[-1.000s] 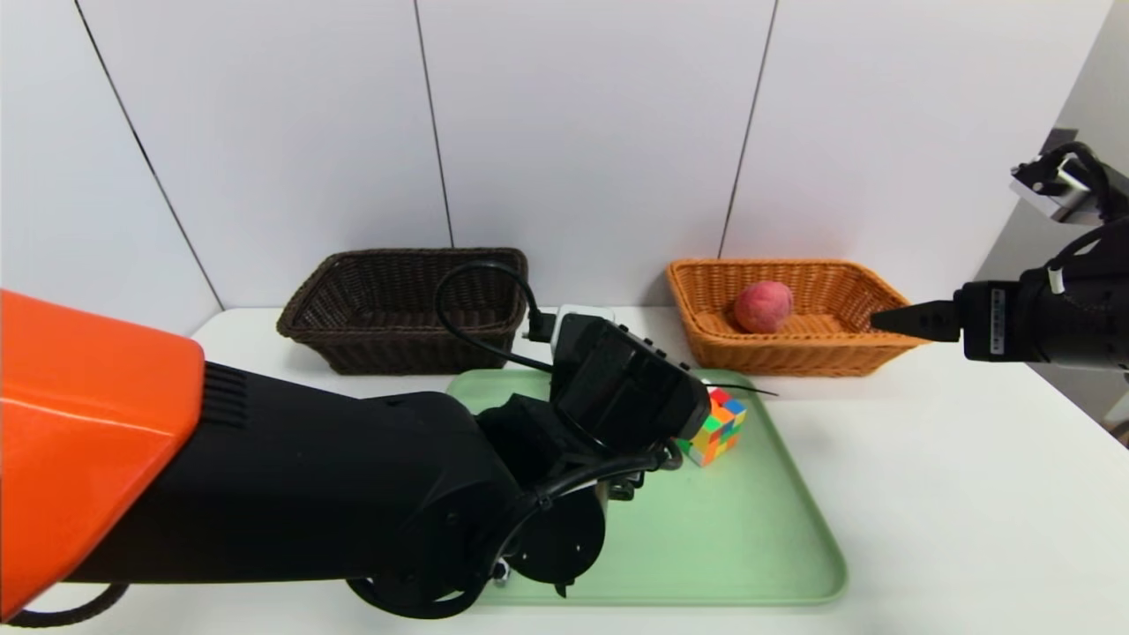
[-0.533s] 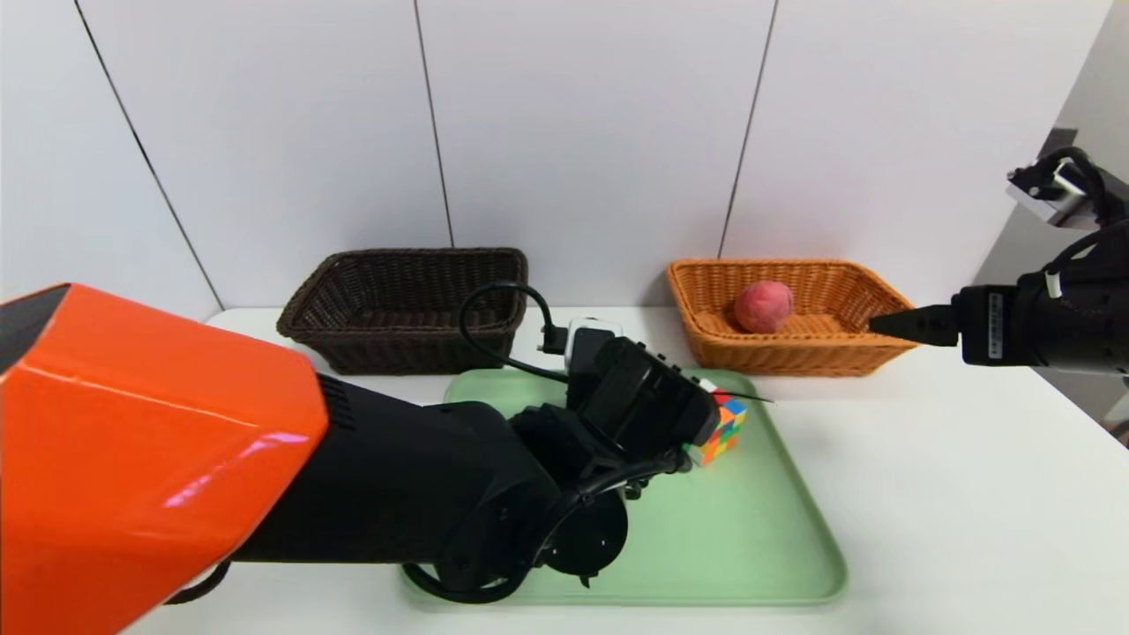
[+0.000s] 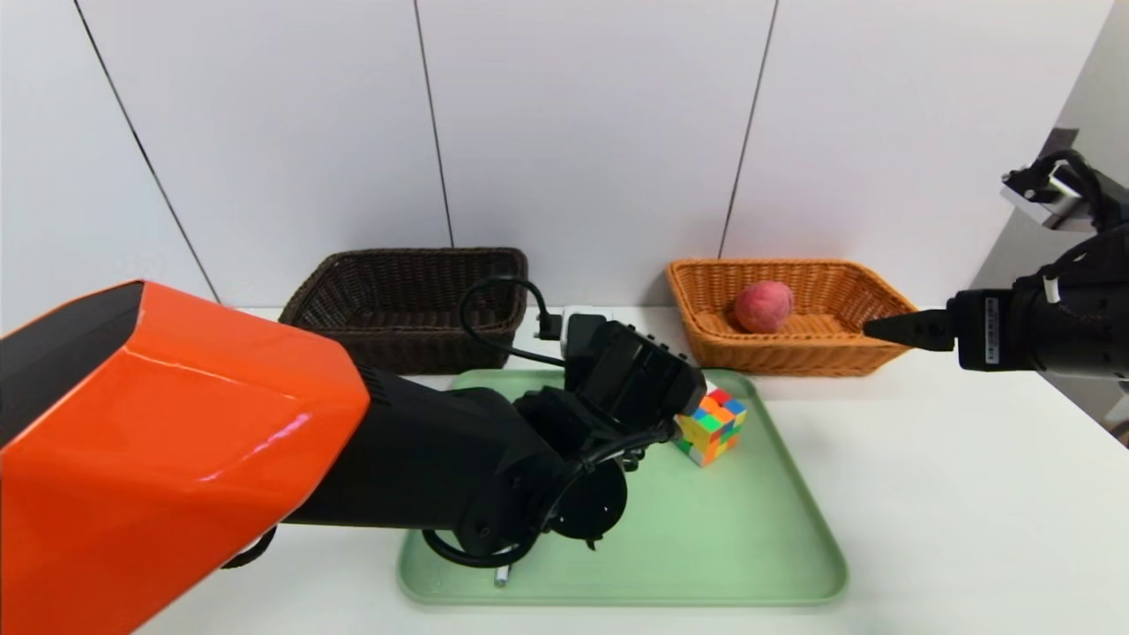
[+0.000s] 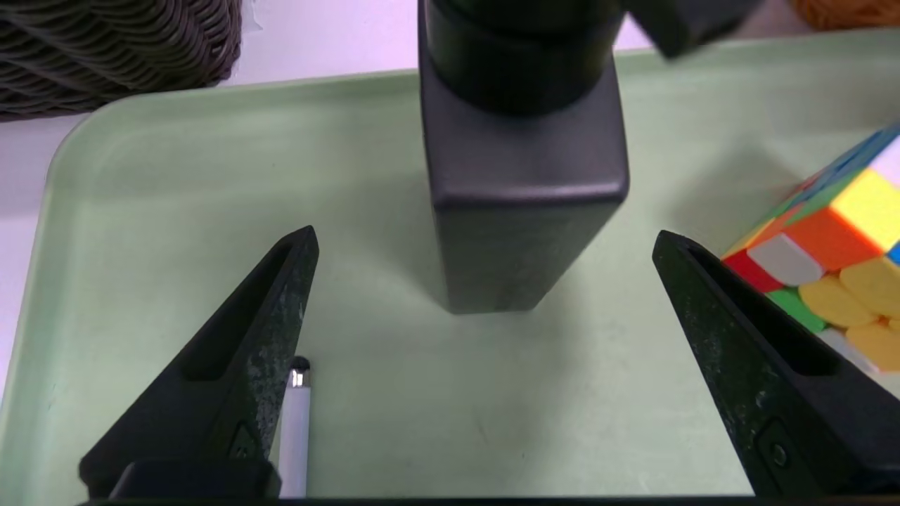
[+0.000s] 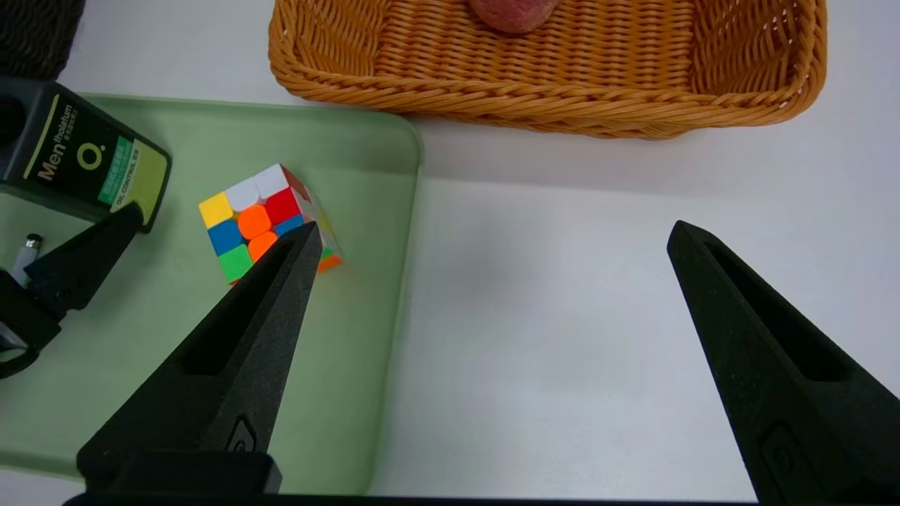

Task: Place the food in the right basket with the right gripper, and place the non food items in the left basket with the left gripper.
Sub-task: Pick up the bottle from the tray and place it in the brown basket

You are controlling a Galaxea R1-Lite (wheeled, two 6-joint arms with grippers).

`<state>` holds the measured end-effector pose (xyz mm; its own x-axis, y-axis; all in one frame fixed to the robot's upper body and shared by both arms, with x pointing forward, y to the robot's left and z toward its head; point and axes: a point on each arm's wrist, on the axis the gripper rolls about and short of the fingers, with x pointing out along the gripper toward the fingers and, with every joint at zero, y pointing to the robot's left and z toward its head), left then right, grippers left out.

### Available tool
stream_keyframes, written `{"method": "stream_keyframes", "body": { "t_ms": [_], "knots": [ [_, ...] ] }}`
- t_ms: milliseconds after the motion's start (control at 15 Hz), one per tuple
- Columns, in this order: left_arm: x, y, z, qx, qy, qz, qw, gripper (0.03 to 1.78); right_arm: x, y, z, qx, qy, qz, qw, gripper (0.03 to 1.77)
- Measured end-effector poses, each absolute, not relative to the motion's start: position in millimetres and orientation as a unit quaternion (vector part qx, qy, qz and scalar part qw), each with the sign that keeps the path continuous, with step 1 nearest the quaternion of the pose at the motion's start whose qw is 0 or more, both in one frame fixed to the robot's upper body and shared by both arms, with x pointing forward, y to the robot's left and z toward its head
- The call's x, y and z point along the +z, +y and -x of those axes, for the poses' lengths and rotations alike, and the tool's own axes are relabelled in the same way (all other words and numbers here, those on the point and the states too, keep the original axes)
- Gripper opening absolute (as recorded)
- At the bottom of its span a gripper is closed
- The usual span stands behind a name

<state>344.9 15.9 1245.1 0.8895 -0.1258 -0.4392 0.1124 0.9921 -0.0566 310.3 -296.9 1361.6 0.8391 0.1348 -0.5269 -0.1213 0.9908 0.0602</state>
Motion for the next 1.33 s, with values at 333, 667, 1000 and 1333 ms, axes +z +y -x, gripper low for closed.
{"method": "stream_keyframes", "body": {
  "t_ms": [333,667,1000,1333],
  "knots": [
    [1241,12,-357,-0.054,0.222,0.021,0.973,1.69,1362,-295,-310,0.069,0.275,-0.011,0.959,1.70],
    [1233,15,-368,-0.042,0.223,0.017,0.974,1.69,1360,-295,-310,0.070,0.278,-0.011,0.958,1.70],
    [1234,14,-378,-0.035,0.218,0.026,0.975,1.69,1358,-295,-311,0.070,0.282,-0.010,0.957,1.70],
    [1231,13,-382,-0.033,0.218,0.025,0.975,1.69,1357,-295,-311,0.070,0.283,-0.008,0.956,1.70]
  ]
}}
